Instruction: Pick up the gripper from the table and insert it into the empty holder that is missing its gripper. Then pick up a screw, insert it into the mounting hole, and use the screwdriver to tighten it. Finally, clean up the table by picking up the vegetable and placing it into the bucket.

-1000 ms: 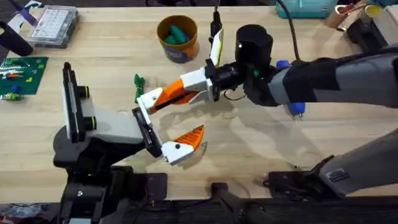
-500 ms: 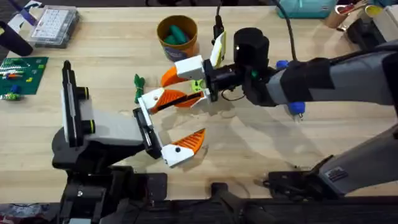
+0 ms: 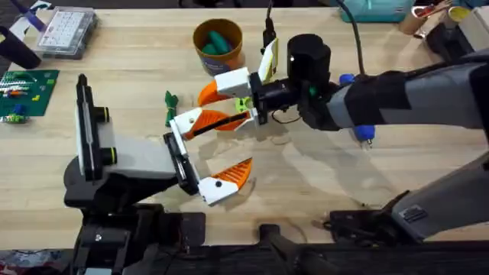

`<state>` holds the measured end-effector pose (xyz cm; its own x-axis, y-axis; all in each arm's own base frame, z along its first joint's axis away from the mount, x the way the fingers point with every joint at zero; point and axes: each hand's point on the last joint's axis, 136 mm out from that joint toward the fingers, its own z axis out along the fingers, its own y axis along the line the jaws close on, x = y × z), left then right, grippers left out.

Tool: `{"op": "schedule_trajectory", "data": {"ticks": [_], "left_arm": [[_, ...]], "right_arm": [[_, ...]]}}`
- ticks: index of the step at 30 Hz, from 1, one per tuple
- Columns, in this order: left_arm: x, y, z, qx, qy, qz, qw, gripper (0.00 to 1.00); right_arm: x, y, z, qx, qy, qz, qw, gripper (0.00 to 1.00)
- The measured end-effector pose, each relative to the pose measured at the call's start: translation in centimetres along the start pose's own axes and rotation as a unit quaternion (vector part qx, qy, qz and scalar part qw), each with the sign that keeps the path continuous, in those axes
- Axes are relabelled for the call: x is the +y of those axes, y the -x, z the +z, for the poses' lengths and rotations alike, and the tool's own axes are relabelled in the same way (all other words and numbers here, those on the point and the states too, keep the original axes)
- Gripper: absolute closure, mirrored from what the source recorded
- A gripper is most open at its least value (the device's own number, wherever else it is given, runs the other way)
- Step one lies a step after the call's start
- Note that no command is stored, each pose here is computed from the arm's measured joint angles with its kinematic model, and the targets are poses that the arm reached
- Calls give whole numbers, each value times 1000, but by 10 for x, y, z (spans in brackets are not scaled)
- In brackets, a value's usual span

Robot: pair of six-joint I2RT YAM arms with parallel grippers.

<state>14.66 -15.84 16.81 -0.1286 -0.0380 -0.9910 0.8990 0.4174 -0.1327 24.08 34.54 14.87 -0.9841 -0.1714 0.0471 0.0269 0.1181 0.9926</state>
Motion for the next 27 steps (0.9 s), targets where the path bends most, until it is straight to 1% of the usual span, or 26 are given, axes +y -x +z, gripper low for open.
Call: {"op": "schedule_trajectory", "data": {"ticks": [5, 11, 19, 23, 27], "left_arm": [[0, 0, 0, 0, 0, 0, 1000, 16], [0, 0, 0, 0, 0, 0, 1000, 16], [0, 0, 0, 0, 0, 0, 1000, 16], [0, 0, 0, 0, 0, 0, 1000, 16], [0, 0, 0, 0, 0, 0, 1000, 16]], "right_arm": [[0, 5, -5, -7, 0, 1, 1000, 6], [4, 20, -25, -40, 1, -2, 999, 6], [34, 24, -62, -81, -12, -27, 996, 6], [43, 23, -80, -95, -34, -37, 994, 7], [41, 23, -106, -109, -73, -29, 991, 6]]}}
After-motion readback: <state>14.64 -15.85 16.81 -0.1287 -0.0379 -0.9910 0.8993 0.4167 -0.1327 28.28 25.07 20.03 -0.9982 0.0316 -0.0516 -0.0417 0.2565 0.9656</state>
